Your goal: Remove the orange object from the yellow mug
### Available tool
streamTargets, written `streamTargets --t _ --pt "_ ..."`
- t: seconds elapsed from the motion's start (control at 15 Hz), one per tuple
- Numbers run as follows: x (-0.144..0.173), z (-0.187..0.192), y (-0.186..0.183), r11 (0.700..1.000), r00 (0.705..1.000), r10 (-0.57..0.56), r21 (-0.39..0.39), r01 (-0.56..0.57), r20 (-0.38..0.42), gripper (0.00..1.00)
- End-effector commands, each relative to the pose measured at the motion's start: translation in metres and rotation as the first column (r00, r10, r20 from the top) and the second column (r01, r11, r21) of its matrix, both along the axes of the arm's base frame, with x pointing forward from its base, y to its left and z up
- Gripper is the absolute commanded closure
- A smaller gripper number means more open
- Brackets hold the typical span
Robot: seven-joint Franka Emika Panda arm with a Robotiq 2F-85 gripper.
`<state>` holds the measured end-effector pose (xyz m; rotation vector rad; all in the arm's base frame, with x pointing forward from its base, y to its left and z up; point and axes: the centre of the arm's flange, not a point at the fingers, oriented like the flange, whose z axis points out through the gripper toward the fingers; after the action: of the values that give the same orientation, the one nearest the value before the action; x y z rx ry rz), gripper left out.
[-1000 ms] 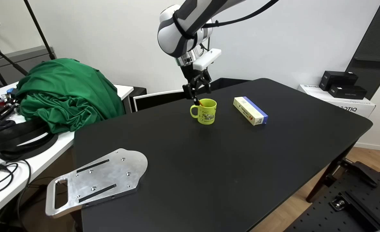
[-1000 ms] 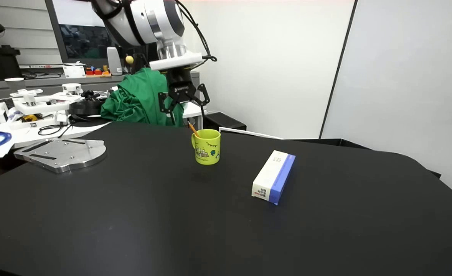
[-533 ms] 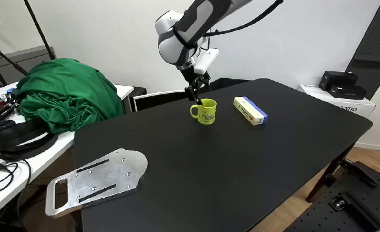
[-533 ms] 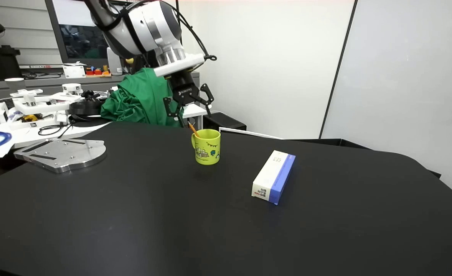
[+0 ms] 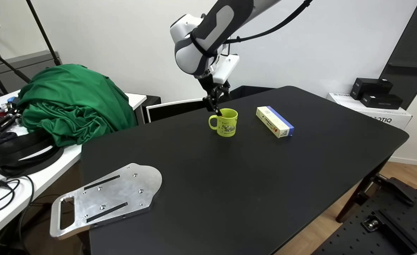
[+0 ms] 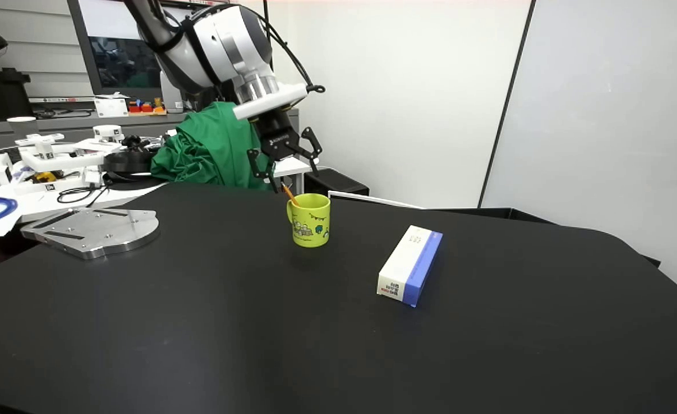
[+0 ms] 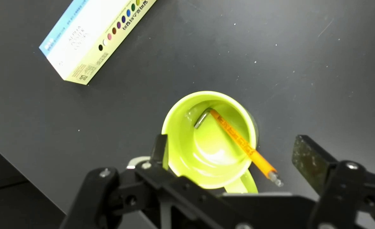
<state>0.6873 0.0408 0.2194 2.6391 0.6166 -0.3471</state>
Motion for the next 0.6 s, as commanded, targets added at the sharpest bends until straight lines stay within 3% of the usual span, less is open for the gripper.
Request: streamTargets --t 0.0,0.27,0.33,0.4,0.53 --pt "0.009 -0.0005 0.0008 0.999 0.998 -0.014 -0.033 0.016 0.054 0.0" --pt "0.0092 -0.0029 0.0041 0.999 0.997 -0.005 -0.033 0.007 0.077 0.0" --pt "0.0092 -0.0042 0.0048 0.999 0.997 -0.005 -0.033 0.007 0.074 0.25" --pt "0.0092 -0.0054 0.0053 1.0 0.998 -0.005 -0.028 0.007 0.065 0.26" --pt "0.0095 -0.0083 0.0058 0.999 0.998 -0.009 -0.034 0.011 0.061 0.4"
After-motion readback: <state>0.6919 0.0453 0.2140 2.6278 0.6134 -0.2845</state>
